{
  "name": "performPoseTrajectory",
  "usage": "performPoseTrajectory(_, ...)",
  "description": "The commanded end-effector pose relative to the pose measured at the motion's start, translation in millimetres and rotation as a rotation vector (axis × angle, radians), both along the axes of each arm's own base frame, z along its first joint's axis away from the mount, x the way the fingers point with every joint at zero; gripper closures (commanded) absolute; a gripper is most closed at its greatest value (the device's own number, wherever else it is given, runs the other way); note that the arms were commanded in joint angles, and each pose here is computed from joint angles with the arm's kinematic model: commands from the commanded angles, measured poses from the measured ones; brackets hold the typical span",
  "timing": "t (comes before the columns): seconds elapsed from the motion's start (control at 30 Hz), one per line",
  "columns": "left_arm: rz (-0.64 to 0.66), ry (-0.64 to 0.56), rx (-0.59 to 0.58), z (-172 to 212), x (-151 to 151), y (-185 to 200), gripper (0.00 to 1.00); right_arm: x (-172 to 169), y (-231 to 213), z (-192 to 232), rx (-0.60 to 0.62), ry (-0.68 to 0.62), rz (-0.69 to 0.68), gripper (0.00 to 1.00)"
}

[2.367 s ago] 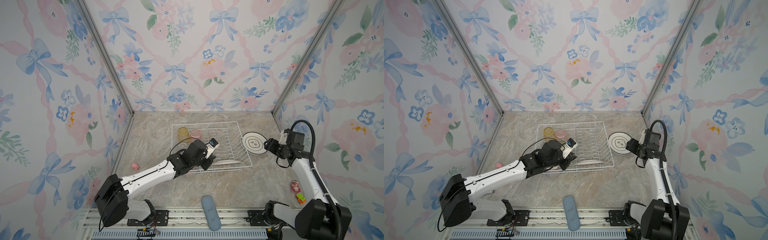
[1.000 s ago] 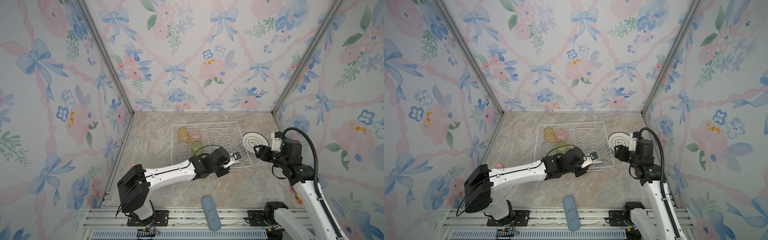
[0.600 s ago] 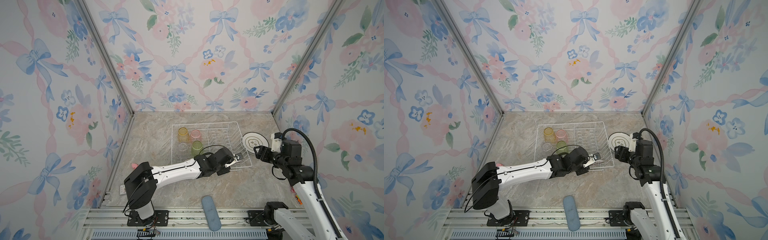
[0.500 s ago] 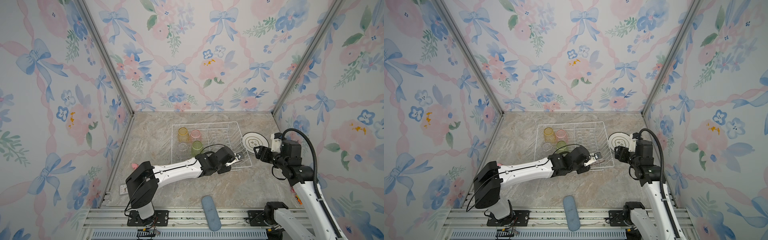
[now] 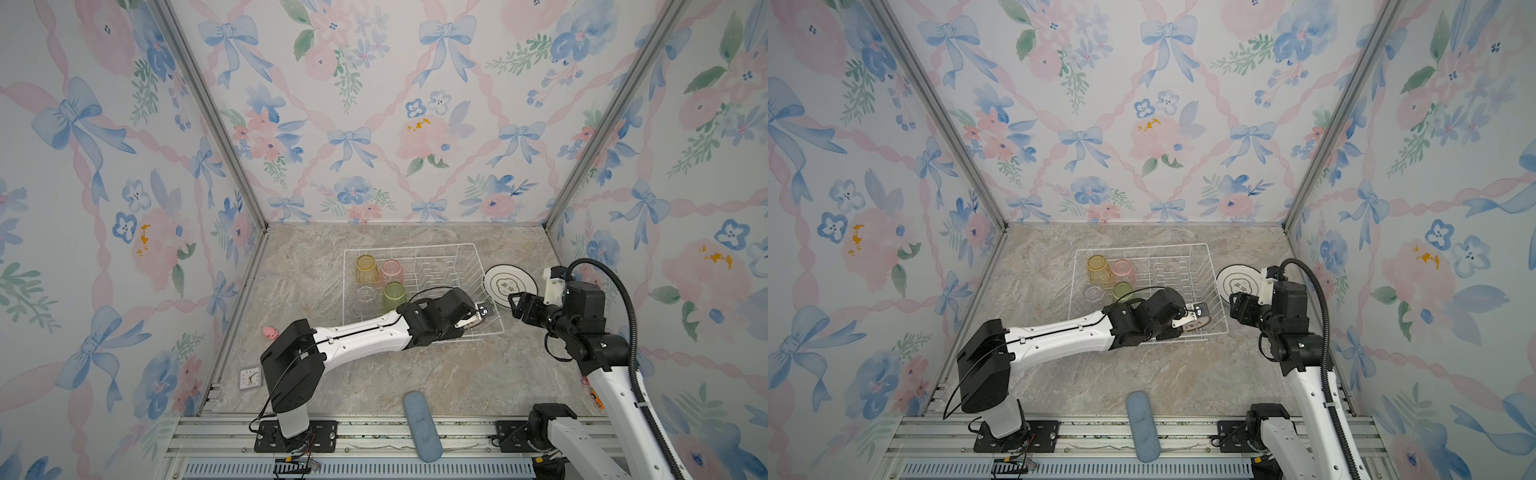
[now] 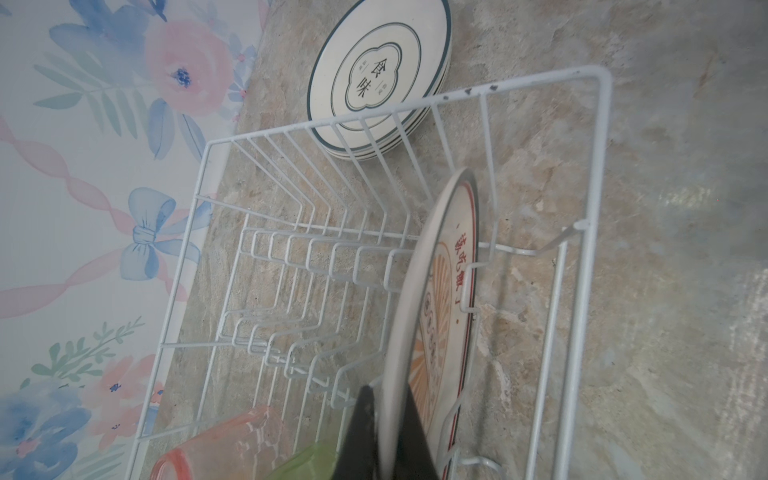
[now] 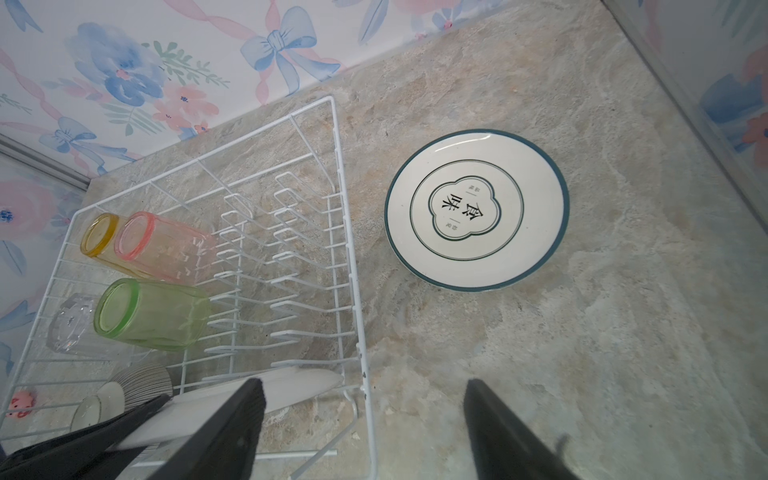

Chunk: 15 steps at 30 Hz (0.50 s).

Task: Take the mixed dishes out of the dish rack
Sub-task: 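Lift the orange-printed plate upward out of the rack with the left gripper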

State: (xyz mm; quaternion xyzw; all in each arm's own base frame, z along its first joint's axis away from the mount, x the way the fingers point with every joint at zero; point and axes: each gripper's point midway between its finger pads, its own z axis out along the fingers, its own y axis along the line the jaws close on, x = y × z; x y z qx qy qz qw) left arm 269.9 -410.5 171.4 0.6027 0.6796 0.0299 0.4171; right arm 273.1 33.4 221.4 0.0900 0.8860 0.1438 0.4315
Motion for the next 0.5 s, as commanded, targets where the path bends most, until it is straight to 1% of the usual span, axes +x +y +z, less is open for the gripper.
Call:
performPoseTrajectory(0.0,0.001,0.026,0.088,-24.4,-2.7,7.2,1.0,-4.0,-2.3,-6.0,-0.013,0.018,-0.007,0.22)
performPoseTrajectory(0.13,0.056,-0.029,0.103,-18.0,6.5,15.2,1.0,-3.1,-1.8,-6.3,-0.007,0.017,-0.008,0.22)
performPoseTrajectory(0.2,0.077,-0.06,0.09,-10.0,9.9,17.9,1.0,-2.3,-1.3,-7.2,-0.002,0.02,-0.008,0.22)
performPoseTrajectory(0.47,0.104,-0.137,-0.034,36.7,10.7,26.1,1.0,-0.7,-0.4,-5.9,0.008,0.013,-0.01,0.22)
